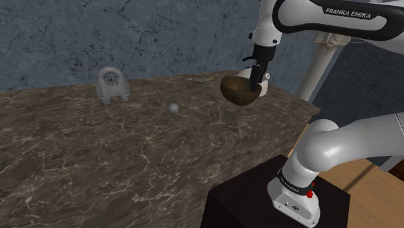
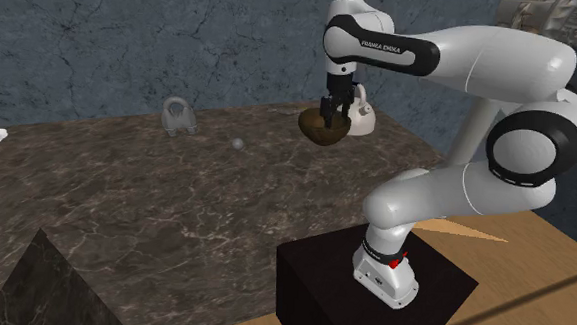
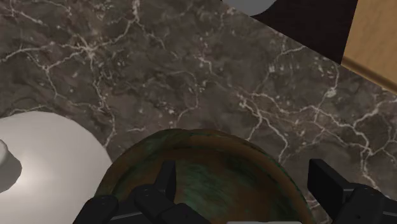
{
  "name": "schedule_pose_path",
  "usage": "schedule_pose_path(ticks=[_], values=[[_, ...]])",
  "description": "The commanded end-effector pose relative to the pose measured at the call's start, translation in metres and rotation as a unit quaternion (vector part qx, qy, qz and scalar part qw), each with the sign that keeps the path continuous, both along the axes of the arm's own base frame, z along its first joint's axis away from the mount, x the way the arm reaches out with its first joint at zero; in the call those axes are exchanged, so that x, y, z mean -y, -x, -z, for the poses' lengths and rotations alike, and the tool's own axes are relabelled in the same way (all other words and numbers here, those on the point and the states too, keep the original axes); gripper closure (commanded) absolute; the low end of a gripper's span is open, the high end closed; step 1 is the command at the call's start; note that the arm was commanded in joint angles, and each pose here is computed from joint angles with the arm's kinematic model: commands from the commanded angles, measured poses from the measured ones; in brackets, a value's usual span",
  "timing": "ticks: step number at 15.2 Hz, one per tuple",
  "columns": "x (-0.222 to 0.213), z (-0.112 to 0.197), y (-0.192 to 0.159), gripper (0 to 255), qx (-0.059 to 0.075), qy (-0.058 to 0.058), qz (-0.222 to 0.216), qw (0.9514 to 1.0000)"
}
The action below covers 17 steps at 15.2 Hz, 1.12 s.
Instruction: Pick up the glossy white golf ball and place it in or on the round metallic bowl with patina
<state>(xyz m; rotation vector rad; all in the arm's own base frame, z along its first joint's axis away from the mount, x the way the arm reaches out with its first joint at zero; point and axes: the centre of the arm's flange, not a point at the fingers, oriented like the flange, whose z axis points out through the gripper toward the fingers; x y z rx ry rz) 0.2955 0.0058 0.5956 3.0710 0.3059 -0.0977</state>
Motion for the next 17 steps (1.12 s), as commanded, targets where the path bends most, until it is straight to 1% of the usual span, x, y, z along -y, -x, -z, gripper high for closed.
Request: schedule_pose_path(ticks=[1,17], values=[[0.000,0.000,0.000,0,0.000,0.000,0.000,1.0000],[-0.181,0.036,-0.113,0,0.026,0.036,0.001,0.9990]])
